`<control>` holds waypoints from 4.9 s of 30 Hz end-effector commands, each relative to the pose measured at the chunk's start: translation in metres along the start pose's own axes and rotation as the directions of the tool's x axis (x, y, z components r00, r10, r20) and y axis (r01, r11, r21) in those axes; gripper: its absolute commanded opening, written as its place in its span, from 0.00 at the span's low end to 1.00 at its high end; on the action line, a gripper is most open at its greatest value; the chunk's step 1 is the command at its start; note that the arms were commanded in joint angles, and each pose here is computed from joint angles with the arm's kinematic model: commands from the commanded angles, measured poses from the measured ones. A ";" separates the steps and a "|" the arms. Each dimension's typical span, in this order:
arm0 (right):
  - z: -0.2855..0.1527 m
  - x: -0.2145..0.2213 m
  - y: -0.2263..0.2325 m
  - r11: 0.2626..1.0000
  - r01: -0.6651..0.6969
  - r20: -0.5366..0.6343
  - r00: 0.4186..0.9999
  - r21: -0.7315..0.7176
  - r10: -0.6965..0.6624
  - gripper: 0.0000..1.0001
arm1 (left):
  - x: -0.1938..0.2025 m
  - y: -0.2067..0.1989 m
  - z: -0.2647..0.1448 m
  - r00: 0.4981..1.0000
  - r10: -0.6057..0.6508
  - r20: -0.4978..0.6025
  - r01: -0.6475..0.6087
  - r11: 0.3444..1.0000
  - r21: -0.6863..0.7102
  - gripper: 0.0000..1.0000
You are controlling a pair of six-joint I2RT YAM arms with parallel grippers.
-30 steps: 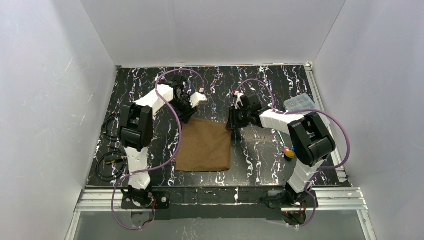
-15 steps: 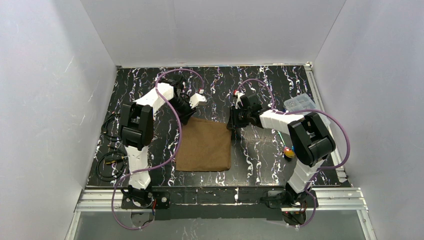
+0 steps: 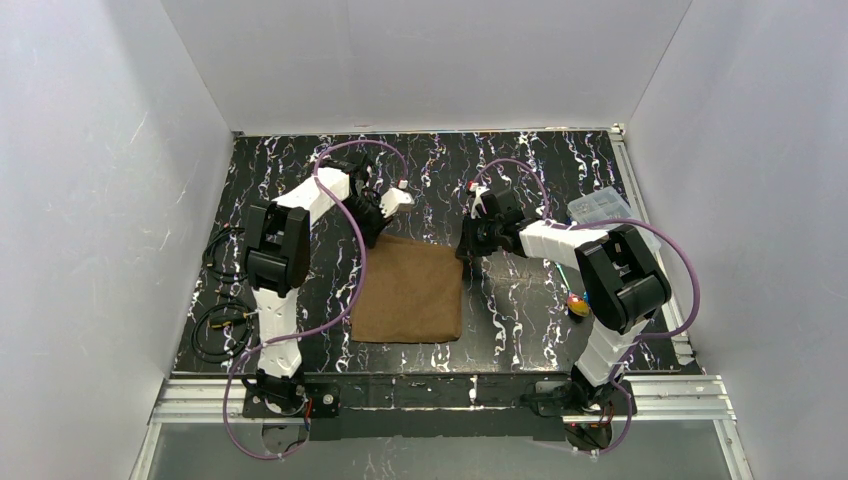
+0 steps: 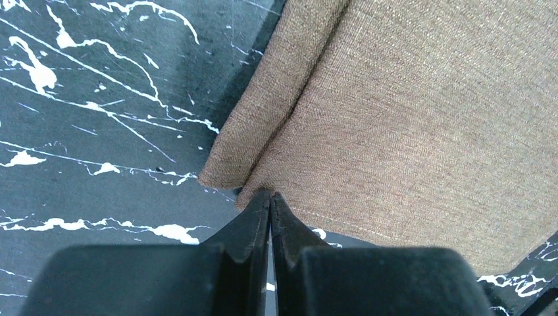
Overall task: Fold the napkin into a case and place the utensils inside
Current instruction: Turn over the upper triangle folded napkin at the center of the board, then pick up the lower triangle-folded napkin from the center of the board.
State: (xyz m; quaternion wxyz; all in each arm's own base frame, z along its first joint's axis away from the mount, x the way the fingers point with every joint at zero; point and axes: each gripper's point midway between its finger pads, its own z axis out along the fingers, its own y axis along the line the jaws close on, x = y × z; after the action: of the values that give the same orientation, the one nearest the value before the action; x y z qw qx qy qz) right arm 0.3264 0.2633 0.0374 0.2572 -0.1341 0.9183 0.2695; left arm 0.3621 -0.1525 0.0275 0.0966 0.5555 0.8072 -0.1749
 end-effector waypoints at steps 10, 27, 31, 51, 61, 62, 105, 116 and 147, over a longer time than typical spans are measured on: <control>-0.010 -0.031 0.016 0.999 0.031 0.097 0.995 -0.034 -0.028 0.02 | -0.036 0.000 -0.037 0.990 -0.019 0.137 0.027 0.998 -0.054 0.00; -0.003 -0.012 -0.003 1.000 0.018 0.072 0.997 0.008 -0.018 0.02 | -0.008 -0.002 -0.023 0.998 -0.068 -0.014 0.069 0.998 0.011 0.32; -0.004 -0.013 -0.001 1.000 0.020 0.077 0.997 -0.002 -0.020 0.02 | 0.001 -0.002 -0.010 0.994 -0.096 -0.045 0.097 0.995 0.033 0.32; -0.007 -0.013 0.002 1.000 0.010 0.084 0.996 -0.017 -0.009 0.01 | -0.014 -0.015 -0.025 0.994 -0.100 0.042 0.099 0.994 0.041 0.00; -0.007 -0.016 0.003 1.000 0.009 0.093 0.996 -0.018 -0.007 0.03 | -0.033 0.000 -0.039 0.992 -0.089 0.087 0.092 0.995 -0.027 0.00; -0.007 -0.016 0.003 1.000 0.010 0.094 0.996 -0.017 -0.008 0.04 | -0.034 0.003 -0.036 0.992 -0.086 0.087 0.089 0.995 -0.035 0.00; -0.018 -0.030 -0.001 0.998 -0.051 0.134 0.990 0.026 0.047 0.47 | -0.070 -0.077 -0.066 0.984 -0.127 0.125 0.121 0.991 0.052 0.79; -0.003 -0.030 0.000 0.996 -0.083 0.128 0.988 -0.018 0.084 0.28 | -0.044 -0.200 -0.024 0.983 0.164 0.085 -0.181 0.949 0.259 0.61; 0.020 -0.033 -0.015 0.998 -0.068 0.130 0.989 0.016 0.065 0.07 | -0.043 -0.227 0.069 0.716 0.697 0.030 -0.695 0.709 0.120 0.36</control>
State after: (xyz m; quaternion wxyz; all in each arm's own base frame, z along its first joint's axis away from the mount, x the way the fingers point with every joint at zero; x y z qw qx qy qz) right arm 0.3531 0.2669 0.0347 0.2832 -0.0835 0.9129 0.2820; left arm 0.1613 -0.2850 0.0260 0.1149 0.8133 0.5431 -0.1744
